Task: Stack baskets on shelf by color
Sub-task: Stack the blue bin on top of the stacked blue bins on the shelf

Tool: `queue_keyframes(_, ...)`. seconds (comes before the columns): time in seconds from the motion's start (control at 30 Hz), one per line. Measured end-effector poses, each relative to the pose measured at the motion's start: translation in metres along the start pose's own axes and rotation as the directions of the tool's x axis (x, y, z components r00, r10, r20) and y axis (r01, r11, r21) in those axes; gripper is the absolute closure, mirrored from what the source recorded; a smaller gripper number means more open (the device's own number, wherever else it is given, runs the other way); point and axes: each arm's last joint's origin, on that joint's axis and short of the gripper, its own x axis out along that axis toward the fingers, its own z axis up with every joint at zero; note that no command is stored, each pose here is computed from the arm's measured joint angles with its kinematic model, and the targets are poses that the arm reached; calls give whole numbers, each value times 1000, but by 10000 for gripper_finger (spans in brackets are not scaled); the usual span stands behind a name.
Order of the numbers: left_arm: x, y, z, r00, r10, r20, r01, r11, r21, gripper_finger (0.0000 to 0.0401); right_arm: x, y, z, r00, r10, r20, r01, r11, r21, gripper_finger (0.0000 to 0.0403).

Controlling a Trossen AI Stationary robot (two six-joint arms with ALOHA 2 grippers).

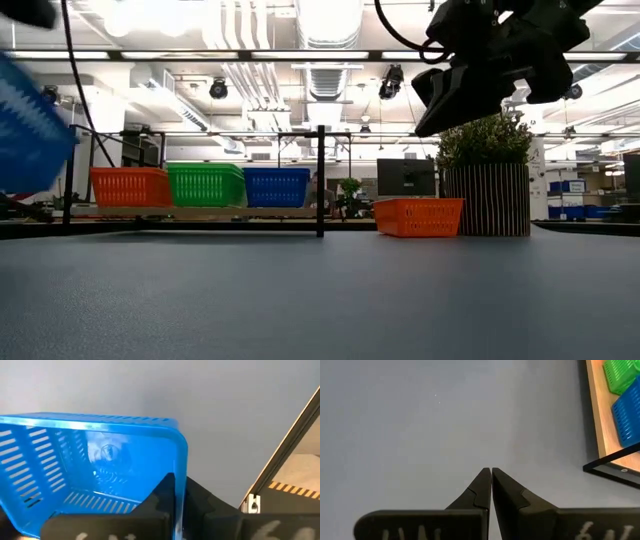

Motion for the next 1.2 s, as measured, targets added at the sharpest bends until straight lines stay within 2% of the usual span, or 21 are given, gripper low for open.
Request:
queue_keyframes(0.27,-41,26,31,995,43,94,-53,993,107,401,0,1,-4,999,11,-39,-10,1000,9,394)
queue_keyframes(0.4,-56,42,49,978,89,189,-124,975,182,401,0,1,-4,999,20,-45,-20,1000,-6,394)
queue_keyframes(0.53,-68,64,69,949,160,270,-224,948,226,401,0,3,-4,997,75,-27,-75,997,-29,394)
queue_keyframes(0.67,-76,94,89,923,239,301,-316,918,240,401,0,3,-4,996,88,-23,-88,996,-27,394)
queue_keyframes(0.87,-79,150,115,918,292,268,-362,892,269,401,0,3,-4,996,88,-25,-89,996,-26,394)
queue_keyframes(1.2,-85,235,146,889,329,318,-401,895,196,401,0,4,-5,995,91,-39,-92,995,-24,394)
